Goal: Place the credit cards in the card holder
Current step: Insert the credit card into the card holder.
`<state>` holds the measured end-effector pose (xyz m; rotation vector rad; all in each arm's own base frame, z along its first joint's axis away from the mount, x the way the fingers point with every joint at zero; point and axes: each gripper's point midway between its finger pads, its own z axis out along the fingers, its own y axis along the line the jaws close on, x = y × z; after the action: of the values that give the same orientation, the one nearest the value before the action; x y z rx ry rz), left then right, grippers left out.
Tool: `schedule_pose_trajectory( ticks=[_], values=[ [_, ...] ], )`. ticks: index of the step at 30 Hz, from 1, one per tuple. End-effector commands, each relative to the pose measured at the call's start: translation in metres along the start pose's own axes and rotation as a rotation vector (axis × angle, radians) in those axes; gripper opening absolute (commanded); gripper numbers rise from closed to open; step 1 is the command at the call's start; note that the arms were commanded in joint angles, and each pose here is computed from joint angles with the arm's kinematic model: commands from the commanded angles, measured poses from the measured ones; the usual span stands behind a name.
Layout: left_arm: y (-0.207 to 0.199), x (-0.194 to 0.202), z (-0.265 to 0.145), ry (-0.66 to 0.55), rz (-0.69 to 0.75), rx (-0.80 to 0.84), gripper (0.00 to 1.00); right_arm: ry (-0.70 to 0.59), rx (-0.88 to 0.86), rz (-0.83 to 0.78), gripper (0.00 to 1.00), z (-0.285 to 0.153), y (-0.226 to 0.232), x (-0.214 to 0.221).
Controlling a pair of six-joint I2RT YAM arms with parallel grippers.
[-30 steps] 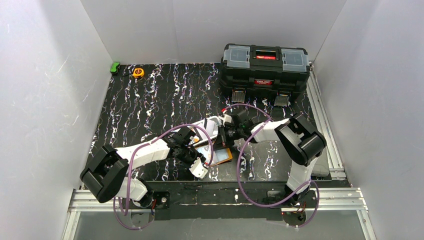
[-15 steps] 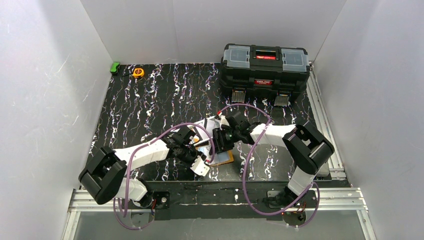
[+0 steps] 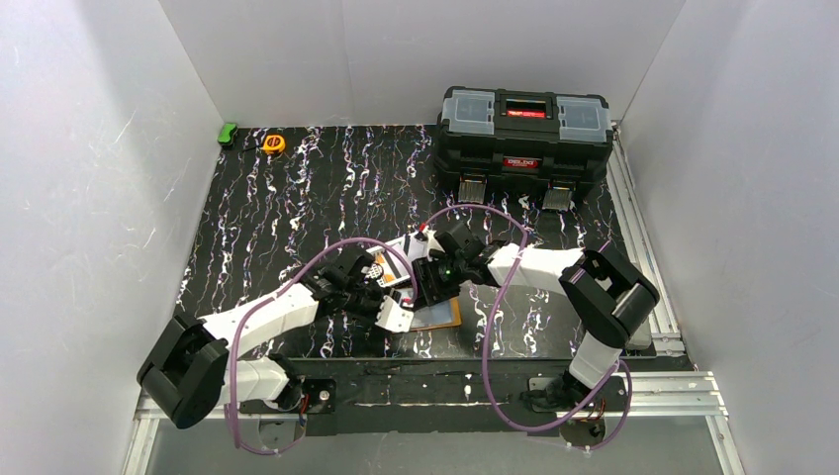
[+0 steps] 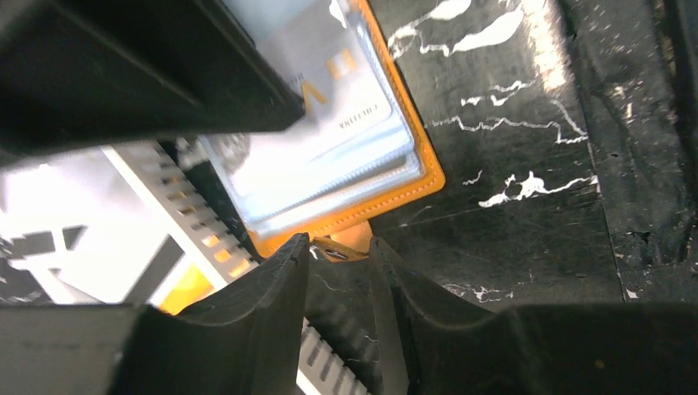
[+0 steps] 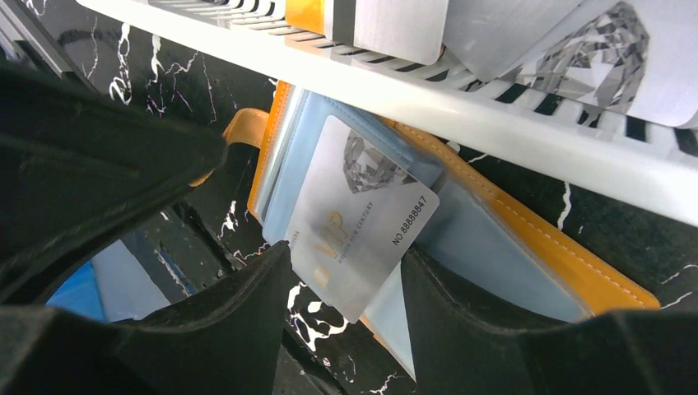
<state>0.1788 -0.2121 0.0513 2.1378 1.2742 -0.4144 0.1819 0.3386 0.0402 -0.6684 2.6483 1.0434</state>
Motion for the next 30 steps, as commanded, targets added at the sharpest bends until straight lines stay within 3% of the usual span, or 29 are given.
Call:
schedule_pose_trajectory(
  ticks=[1,8,30],
  values=[
    [-0.011,0.027,0.008,0.055,-0.112,-0.025,0.32,-0.028,0.026,-0.067,0.59,-0.005,0.008,-0.01],
    [-0.008,0.04,0.014,0.064,-0.127,-0.009,0.32,-0.018,0.056,-0.107,0.59,-0.003,0.011,-0.01],
    [-0.02,0.011,0.014,-0.074,-0.09,0.06,0.22,0.065,-0.022,-0.212,0.65,0.018,0.047,-0.013]
  ],
)
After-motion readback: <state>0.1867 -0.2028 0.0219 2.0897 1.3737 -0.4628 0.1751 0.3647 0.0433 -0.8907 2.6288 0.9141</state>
